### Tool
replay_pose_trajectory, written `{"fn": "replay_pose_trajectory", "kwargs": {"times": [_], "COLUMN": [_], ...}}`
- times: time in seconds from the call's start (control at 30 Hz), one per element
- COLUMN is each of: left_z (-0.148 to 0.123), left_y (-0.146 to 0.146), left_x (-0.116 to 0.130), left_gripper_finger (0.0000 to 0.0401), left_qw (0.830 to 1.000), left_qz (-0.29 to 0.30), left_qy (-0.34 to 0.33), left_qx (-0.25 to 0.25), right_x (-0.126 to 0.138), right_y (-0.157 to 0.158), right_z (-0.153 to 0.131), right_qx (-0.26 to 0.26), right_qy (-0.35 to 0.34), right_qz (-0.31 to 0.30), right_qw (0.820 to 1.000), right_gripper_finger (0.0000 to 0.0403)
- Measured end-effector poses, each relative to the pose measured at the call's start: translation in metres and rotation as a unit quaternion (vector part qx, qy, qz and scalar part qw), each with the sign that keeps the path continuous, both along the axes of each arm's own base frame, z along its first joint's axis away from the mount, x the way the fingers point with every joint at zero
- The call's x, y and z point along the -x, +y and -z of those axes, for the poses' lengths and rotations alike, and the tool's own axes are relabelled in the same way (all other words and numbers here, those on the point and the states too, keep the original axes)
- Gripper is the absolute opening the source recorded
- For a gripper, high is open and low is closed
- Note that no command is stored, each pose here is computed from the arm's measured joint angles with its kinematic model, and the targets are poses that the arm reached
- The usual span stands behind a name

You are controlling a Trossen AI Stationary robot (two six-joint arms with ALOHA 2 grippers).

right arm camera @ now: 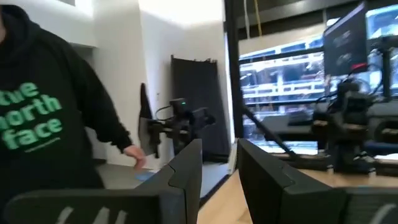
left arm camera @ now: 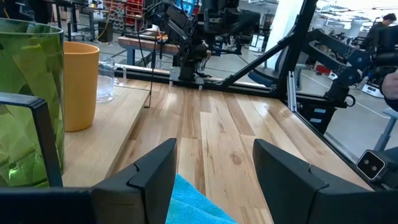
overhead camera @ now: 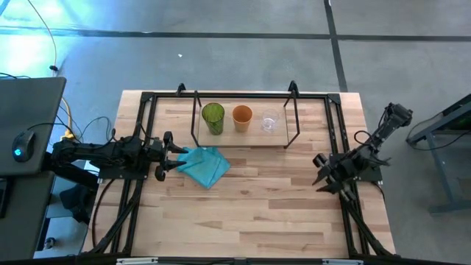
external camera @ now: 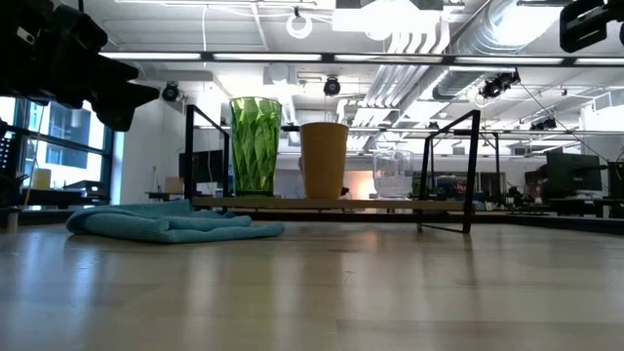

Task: Stack small to large cups/mugs on shelf
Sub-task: Return to Home Position

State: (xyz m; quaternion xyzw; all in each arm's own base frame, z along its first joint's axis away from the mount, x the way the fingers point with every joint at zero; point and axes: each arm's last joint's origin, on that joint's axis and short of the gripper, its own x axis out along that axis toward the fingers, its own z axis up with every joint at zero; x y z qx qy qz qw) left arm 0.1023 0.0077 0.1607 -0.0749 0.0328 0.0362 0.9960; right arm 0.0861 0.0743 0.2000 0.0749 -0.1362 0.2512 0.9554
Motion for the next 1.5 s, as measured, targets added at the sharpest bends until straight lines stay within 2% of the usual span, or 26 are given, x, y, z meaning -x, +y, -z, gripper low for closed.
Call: {"fn": "replay_pose_trajectory", "kwargs": {"times": [0.37,0.47,0.57,0.8,1.07,1.13,1.5], "left_z": [0.000,0.000,0.000,0.000,0.000,0.000,0.000], "left_y": [0.000,0.000,0.000,0.000,0.000,0.000,0.000], "left_x": [0.000,0.000,0.000,0.000,0.000,0.000,0.000], "left_gripper_finger": [0.0200,0.0200,0.0200,0.0200,0.0200,0.0200,0.0200], "left_qw": [1.000,1.000,1.000,1.000,1.000,1.000,1.000], "left_qz": [0.000,0.000,0.000,0.000,0.001,0.001,0.000], "left_qy": [0.000,-0.001,-0.001,0.000,0.000,0.000,0.000], "left_qx": [0.000,0.000,0.000,-0.004,-0.005,-0.005,-0.006], "right_x": [0.016,0.015,0.014,0.012,0.009,0.008,0.002], "right_y": [-0.023,-0.023,-0.023,-0.019,-0.021,-0.023,-0.034], "right_z": [-0.009,-0.008,-0.005,0.005,0.008,0.008,0.009], "right_qx": [-0.009,0.006,0.005,0.027,0.054,0.056,0.046], "right_qy": [-0.058,-0.055,-0.048,-0.002,-0.005,-0.004,0.012], "right_qz": [0.053,0.053,0.048,-0.010,-0.005,0.008,-0.007], "right_qw": [0.997,0.997,0.998,1.000,0.998,0.998,0.999], "right_gripper_finger": [0.0032,0.0021,0.0019,0.0019,0.0019,0.0019,0.0019]}}
